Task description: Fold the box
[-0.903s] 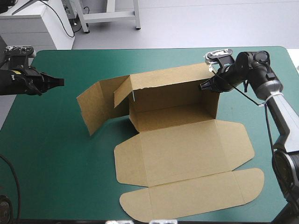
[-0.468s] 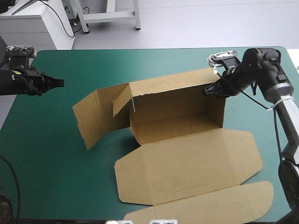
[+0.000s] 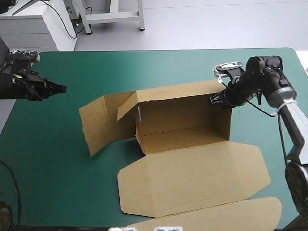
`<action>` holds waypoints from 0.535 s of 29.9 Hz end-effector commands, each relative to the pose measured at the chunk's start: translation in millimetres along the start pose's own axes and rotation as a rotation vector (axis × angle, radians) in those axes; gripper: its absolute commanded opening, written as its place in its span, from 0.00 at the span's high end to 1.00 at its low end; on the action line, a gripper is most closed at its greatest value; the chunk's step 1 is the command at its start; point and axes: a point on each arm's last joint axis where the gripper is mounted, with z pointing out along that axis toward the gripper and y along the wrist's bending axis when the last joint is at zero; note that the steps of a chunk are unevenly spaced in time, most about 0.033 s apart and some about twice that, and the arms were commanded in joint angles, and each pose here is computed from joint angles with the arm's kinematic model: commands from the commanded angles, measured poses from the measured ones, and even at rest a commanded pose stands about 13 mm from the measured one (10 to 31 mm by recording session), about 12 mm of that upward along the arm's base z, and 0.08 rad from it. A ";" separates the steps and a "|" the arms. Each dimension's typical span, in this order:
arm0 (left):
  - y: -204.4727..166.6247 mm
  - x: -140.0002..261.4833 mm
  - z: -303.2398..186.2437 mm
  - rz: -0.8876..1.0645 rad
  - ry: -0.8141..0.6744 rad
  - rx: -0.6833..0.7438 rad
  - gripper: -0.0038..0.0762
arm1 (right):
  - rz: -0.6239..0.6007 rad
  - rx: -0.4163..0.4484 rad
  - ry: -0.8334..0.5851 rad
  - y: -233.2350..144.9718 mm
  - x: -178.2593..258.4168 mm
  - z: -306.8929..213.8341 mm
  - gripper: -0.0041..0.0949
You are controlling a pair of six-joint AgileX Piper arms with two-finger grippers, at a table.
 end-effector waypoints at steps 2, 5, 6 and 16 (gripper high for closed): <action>-8.1 -7.8 -17.9 0.010 -0.085 0.006 0.96 | 0.003 -0.007 -0.139 -0.1 -14.3 -3.1 0.94; -8.5 -7.8 -17.9 0.008 -0.085 0.011 0.96 | 0.007 0.005 -0.187 -3.1 -22.4 6.1 0.94; -8.7 -7.7 -17.9 0.007 -0.084 0.013 0.96 | 0.011 0.007 -0.198 -3.8 -24.2 8.3 0.94; -9.8 -5.4 -17.7 0.007 -0.059 0.025 0.96 | 0.063 -0.002 -0.223 -8.3 -35.0 34.5 0.55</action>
